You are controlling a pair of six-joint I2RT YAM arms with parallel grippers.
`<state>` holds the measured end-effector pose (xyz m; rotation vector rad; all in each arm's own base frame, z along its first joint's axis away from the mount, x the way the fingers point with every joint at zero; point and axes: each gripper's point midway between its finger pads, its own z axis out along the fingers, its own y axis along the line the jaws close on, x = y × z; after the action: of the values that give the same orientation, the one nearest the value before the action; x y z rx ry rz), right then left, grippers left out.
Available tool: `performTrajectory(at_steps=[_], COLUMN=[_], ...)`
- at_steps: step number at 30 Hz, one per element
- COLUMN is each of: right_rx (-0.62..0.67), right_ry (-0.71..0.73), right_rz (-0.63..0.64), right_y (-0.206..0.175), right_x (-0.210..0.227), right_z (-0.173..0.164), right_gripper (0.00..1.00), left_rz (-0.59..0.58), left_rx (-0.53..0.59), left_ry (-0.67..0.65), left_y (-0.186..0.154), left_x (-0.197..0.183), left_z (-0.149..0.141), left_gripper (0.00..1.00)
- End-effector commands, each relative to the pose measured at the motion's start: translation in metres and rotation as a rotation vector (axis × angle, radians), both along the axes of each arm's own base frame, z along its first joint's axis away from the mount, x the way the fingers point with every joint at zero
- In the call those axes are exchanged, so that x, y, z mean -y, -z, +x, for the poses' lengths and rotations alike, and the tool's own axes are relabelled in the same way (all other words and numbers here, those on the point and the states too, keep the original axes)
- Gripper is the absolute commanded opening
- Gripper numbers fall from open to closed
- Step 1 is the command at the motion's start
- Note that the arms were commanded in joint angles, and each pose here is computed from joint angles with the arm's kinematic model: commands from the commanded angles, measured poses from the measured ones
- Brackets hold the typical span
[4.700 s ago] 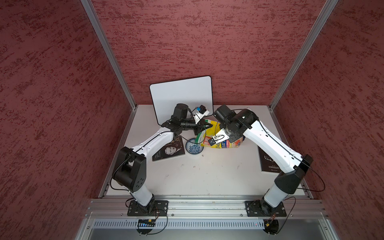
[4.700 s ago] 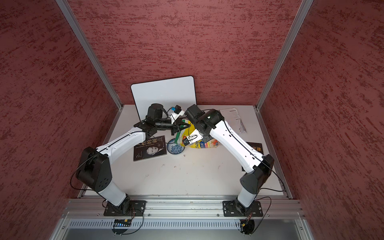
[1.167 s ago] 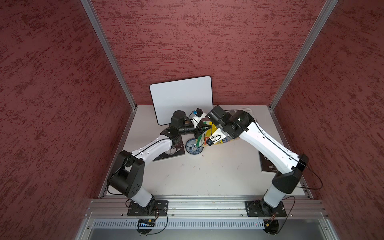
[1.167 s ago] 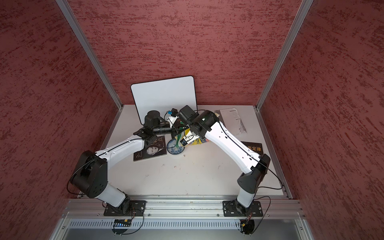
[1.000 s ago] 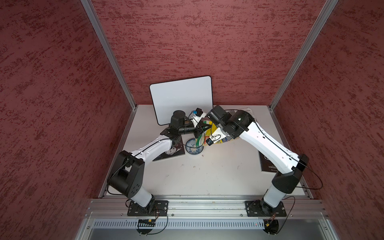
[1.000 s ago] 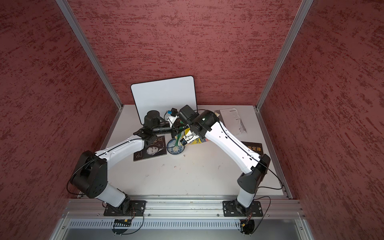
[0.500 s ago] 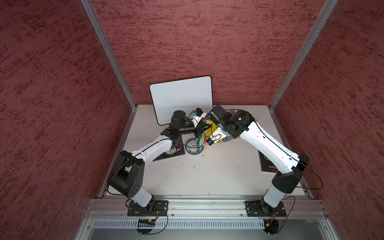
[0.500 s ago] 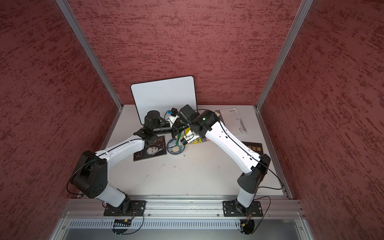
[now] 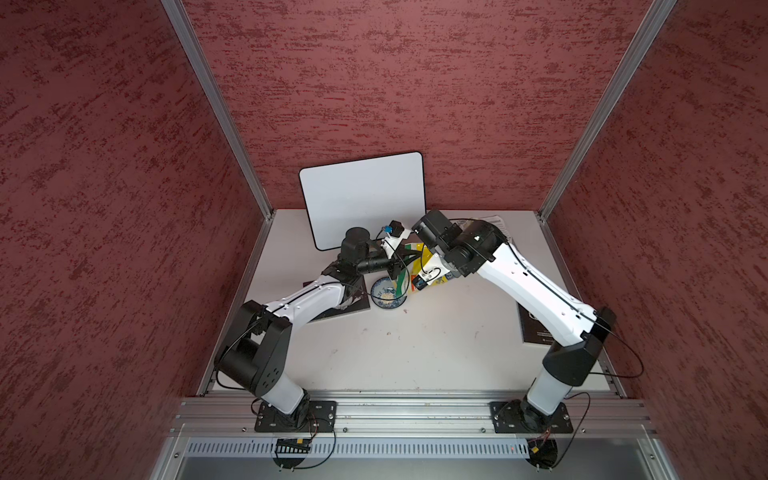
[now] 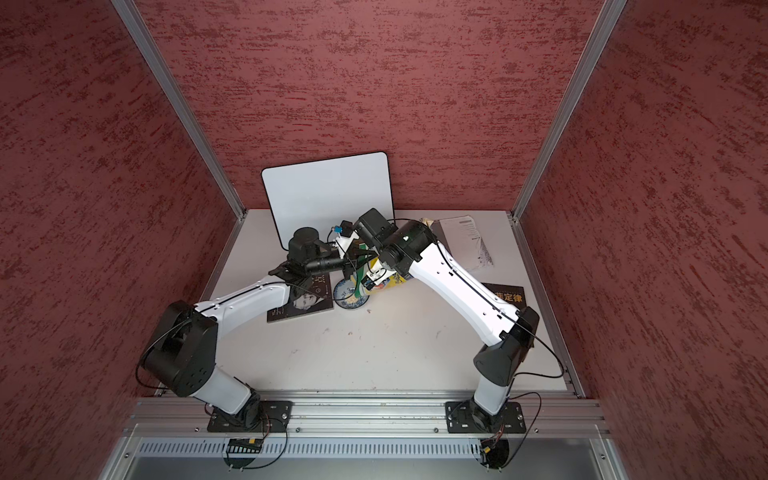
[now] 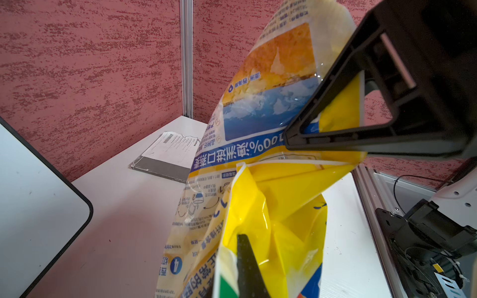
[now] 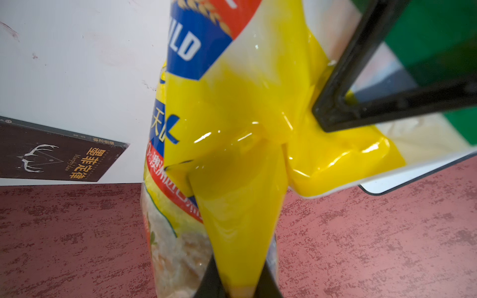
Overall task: Pour the oats into the breakfast bowl
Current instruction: Pour the oats into the bowl.
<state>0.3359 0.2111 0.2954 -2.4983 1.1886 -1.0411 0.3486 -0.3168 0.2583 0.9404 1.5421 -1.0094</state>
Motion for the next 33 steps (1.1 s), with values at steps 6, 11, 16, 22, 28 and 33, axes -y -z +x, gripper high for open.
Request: performTrajectory(at_steps=[6,11,16,22,28,33], right_rx=[0.264,0.267,0.292,0.327,0.295,0.282], right_ry=[0.077,0.079,0.071,0.063,0.039,0.023], right_rz=[0.094,0.08,0.098,0.138,0.114,0.121], right_y=[-0.058,-0.057,-0.066,-0.072,-0.056,-0.051], right_x=[-0.001,-0.003,-0.006,-0.011,-0.014,-0.017], right_z=[0.024,0.028,0.029,0.033,0.032,0.03], right_gripper=[0.0,0.0,0.0,0.0,0.0,0.0], left_rz=[0.003,-0.002,-0.002,-0.001,-0.014,-0.01], left_rx=[0.006,0.01,0.016,0.001,0.005,-0.012], left_ry=[-0.046,-0.059,-0.084,-0.094,-0.103,-0.108], left_y=[0.005,0.004,0.004,0.009,0.015,0.024], left_x=[-0.008,-0.01,-0.014,-0.016,-0.018,-0.019], left_z=[0.0,0.002,0.007,0.009,0.009,0.009], left_gripper=[0.07,0.07,0.07,0.07,0.07,0.07])
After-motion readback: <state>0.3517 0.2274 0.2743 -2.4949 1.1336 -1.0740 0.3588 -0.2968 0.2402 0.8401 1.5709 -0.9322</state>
